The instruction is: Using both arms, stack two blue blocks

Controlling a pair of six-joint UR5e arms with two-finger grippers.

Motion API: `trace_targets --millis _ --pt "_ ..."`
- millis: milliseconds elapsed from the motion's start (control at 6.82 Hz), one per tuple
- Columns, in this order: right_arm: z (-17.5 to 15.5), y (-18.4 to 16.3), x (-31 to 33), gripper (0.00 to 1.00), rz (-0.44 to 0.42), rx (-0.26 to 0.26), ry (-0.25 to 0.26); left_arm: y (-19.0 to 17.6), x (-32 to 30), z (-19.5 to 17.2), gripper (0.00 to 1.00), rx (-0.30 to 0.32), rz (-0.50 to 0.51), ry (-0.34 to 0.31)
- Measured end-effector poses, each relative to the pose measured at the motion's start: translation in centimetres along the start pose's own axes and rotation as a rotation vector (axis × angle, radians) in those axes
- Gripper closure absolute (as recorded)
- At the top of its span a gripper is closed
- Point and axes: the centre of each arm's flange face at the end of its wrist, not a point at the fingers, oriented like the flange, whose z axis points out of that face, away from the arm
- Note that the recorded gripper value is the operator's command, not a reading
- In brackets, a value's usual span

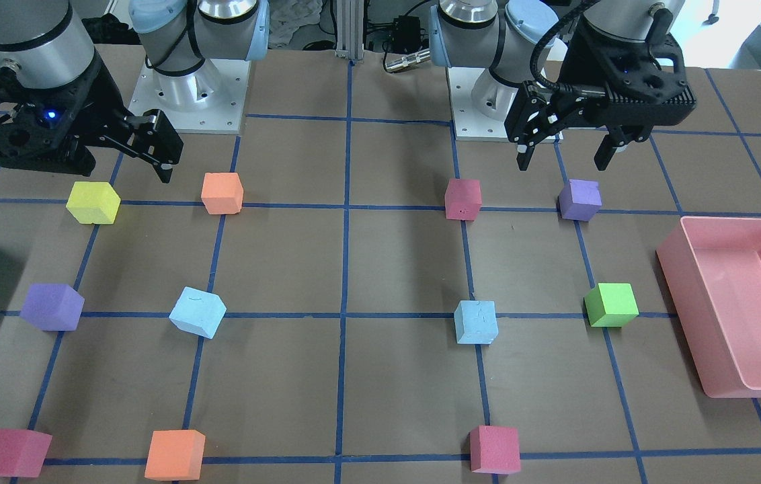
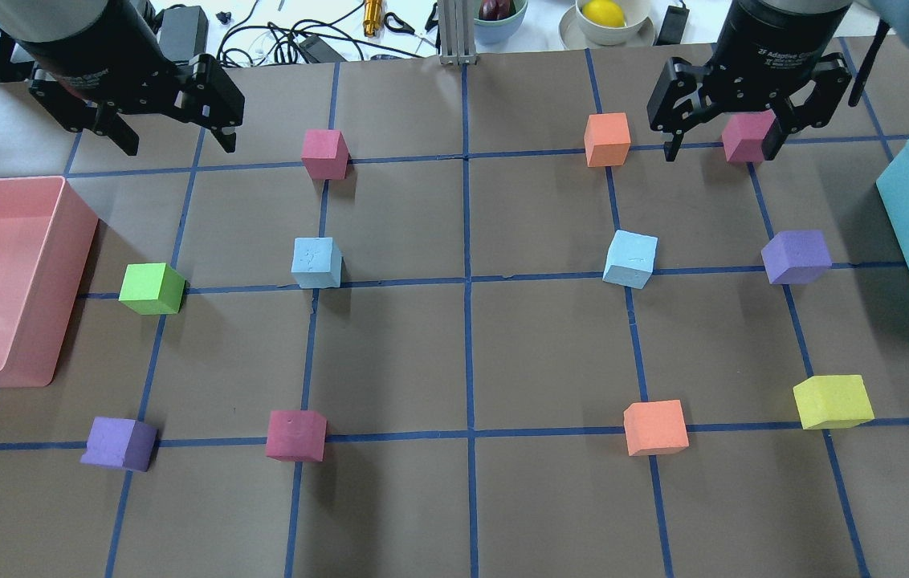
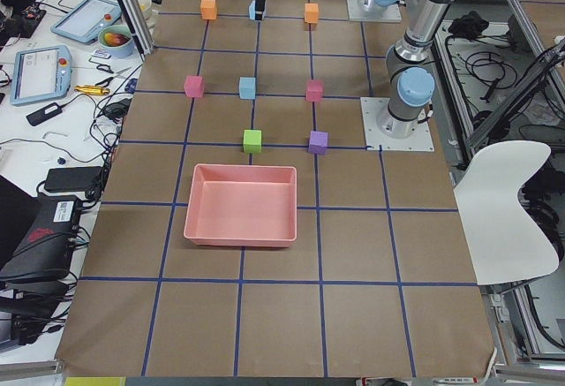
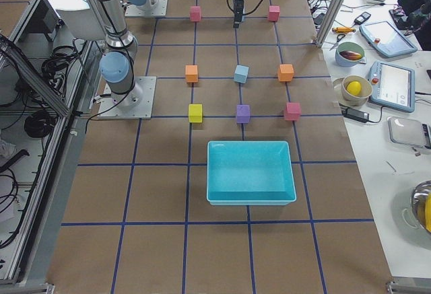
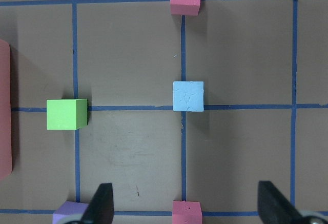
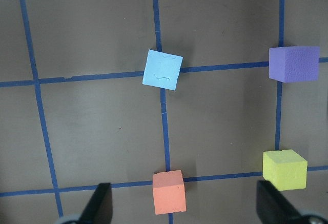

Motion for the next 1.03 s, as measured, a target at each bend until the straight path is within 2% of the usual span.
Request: trace_targets --millis 587,880,1027 --pt "-0.3 -0.1 0.1 0.0 0.0 0.007 0.002 -0.2 -0.2 0.6 0.0 -0.012 -0.002 -0.001" --pt "-0.9 0.3 0.0 0.0 -0.026 0.017 -0.011 -2.0 -0.3 3.9 0.0 -0.064 -0.025 0.0" --pt "-1.1 0.3 0.0 0.0 -0.069 0.022 -0.016 -3.2 -0.2 5.9 0.0 -0.084 -0.043 0.001"
